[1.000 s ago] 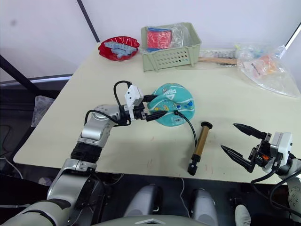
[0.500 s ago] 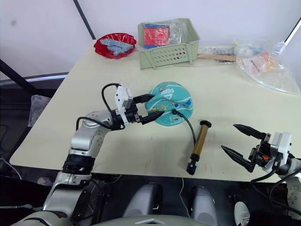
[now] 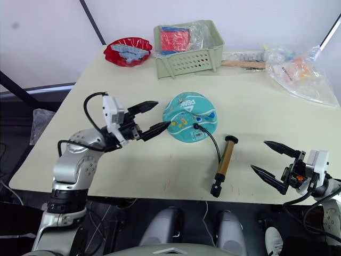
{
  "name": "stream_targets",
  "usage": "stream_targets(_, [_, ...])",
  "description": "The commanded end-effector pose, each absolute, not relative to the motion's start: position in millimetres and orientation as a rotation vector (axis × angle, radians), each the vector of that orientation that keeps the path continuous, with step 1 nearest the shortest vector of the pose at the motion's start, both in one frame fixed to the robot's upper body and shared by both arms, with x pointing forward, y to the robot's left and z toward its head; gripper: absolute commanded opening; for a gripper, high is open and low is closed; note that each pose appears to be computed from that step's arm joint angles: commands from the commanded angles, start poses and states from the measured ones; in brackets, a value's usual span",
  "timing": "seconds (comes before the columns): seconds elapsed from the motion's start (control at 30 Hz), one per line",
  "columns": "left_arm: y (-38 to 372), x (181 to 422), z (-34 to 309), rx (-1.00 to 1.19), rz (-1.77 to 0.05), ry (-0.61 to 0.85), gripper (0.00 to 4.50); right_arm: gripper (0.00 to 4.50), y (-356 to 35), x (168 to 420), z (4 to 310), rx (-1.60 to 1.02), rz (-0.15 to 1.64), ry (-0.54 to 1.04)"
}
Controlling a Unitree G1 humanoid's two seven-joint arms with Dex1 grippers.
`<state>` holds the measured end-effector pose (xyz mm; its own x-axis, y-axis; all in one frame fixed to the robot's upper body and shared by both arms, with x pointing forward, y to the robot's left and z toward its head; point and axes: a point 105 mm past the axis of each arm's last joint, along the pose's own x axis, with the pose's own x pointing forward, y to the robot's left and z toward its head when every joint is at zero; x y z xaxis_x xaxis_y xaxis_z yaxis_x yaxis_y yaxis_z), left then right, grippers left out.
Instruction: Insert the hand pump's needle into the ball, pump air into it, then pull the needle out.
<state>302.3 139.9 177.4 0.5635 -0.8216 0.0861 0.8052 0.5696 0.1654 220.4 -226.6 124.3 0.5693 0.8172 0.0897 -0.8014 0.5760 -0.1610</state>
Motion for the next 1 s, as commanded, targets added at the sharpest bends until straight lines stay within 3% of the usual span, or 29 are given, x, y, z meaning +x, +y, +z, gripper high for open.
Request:
stream_targets(0.03, [151, 289, 190, 0.142, -0.911, -0.201, 4.45, 4.50, -231, 217, 134, -0.126, 0.941, -0.209])
stream_targets(0.43, [212, 258, 139, 0.228, -0.621, 0.012, 4.45, 4.50, -249, 206, 116, -0.137, 0.907, -0.156])
stream_targets(1.0, [286, 223, 82, 0.238, -0.483, 0.198, 4.45, 4.50, -297, 191, 98, -0.202, 0.813, -0.093])
